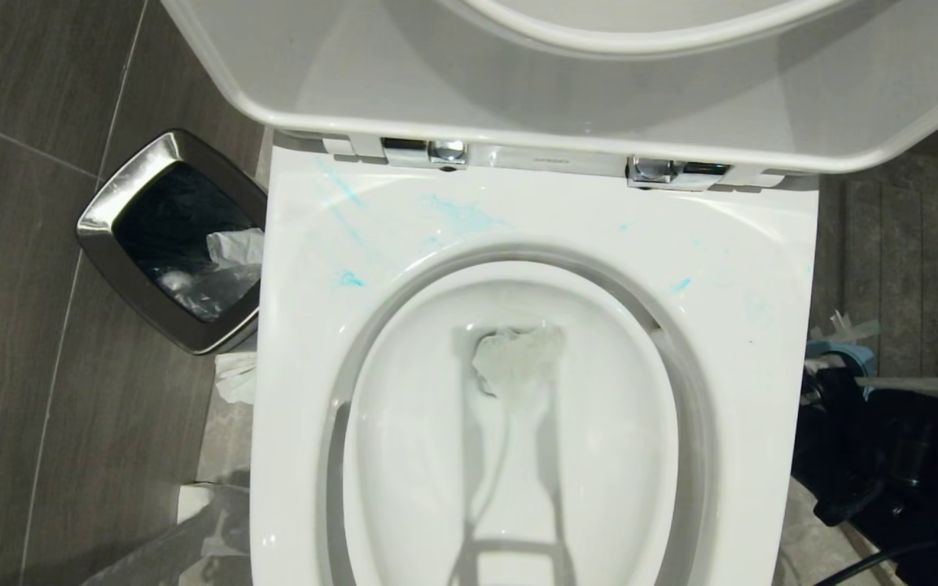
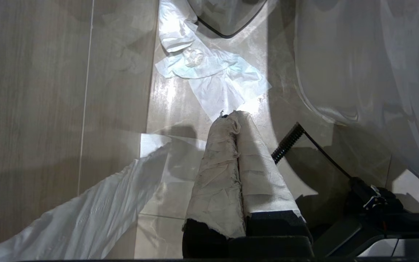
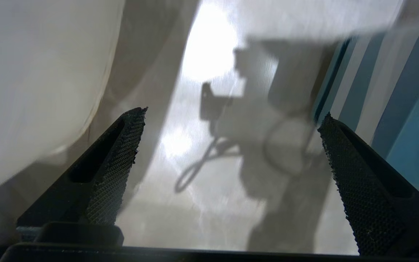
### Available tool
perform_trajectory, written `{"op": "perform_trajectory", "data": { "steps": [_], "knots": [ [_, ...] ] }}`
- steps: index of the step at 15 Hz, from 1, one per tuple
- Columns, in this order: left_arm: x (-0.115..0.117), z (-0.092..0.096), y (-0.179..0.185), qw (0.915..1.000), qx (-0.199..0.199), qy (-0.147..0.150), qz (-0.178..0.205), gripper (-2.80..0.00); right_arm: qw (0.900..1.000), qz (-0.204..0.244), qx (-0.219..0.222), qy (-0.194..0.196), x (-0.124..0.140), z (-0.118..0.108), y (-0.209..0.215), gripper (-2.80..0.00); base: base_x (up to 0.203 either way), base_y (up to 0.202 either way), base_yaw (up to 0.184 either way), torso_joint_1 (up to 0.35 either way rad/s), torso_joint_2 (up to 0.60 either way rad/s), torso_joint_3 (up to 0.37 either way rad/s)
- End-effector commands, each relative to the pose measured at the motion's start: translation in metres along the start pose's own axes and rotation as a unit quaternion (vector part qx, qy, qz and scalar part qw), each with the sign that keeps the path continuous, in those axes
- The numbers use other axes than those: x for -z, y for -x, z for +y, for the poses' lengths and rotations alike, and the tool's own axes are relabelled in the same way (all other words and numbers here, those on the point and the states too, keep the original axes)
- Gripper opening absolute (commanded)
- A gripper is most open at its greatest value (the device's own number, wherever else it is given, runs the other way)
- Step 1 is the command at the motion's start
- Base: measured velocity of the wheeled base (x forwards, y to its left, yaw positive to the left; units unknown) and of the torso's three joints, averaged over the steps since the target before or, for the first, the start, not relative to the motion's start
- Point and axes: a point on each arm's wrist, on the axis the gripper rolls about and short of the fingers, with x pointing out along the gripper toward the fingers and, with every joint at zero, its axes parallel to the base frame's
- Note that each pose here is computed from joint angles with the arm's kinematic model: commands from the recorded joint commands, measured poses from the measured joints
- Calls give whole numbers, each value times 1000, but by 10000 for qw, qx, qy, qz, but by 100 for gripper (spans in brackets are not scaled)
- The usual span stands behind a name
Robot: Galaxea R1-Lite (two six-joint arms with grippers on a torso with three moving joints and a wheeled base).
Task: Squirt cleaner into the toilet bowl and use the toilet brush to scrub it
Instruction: Pour in the cleaning agent
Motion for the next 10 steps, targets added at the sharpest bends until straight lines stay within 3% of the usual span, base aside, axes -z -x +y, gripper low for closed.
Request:
{"op": "perform_trajectory", "data": {
  "steps": [1, 10],
  "knots": [
    [2, 0, 0, 10000, -2, 1, 27, -280, 9996, -264, 8, 60, -10, 0, -1, 0, 0, 0, 0, 0, 0, 0],
    [2, 0, 0, 10000, -2, 1, 27, -280, 9976, -640, 30, 280, -24, 0, -23, 0, 0, 0, 0, -1, -4, -66]
  ]
}}
